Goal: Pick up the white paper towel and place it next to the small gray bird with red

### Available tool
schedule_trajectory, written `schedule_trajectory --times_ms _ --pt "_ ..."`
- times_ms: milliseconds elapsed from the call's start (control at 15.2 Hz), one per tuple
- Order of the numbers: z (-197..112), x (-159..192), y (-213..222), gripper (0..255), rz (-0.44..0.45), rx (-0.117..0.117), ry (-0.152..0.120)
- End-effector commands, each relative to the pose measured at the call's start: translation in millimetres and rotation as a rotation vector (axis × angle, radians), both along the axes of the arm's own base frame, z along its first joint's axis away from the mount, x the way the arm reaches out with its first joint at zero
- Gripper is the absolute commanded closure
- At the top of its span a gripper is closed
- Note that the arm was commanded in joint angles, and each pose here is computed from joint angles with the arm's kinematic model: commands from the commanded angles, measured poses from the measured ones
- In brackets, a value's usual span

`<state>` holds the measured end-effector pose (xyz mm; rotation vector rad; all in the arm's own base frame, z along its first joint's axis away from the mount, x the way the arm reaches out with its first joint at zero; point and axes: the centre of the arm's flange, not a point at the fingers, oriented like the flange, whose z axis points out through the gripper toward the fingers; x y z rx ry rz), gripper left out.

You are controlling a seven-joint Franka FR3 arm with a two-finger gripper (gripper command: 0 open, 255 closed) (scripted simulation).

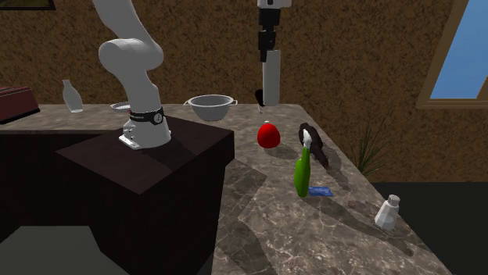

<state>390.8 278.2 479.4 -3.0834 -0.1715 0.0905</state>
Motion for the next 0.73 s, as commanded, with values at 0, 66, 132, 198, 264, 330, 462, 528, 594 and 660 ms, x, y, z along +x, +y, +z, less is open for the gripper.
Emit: schedule_trajectory --times_ms 0,66,132,198,264,330,462,528,594,660 --pt "0 -5 27 255 -0.001 0.0 0.001" --pt "0 -8 40 255 -0.001 0.0 0.001" --pt "0 -12 53 255 -0.001 0.0 0.001" --pt "-5 -12 53 255 -0.001 0.0 0.001" --pt "-11 -12 53 255 -0.001 0.0 0.001" --pt "-16 -12 53 255 -0.001 0.0 0.001" --pt "-27 -12 53 255 -0.001 0.0 0.001" --pt "-32 -12 53 255 -0.001 0.0 0.001" --pt "-37 -12 53 255 -0.001 0.0 0.001" --pt "-42 -12 53 255 -0.001 0.0 0.001"
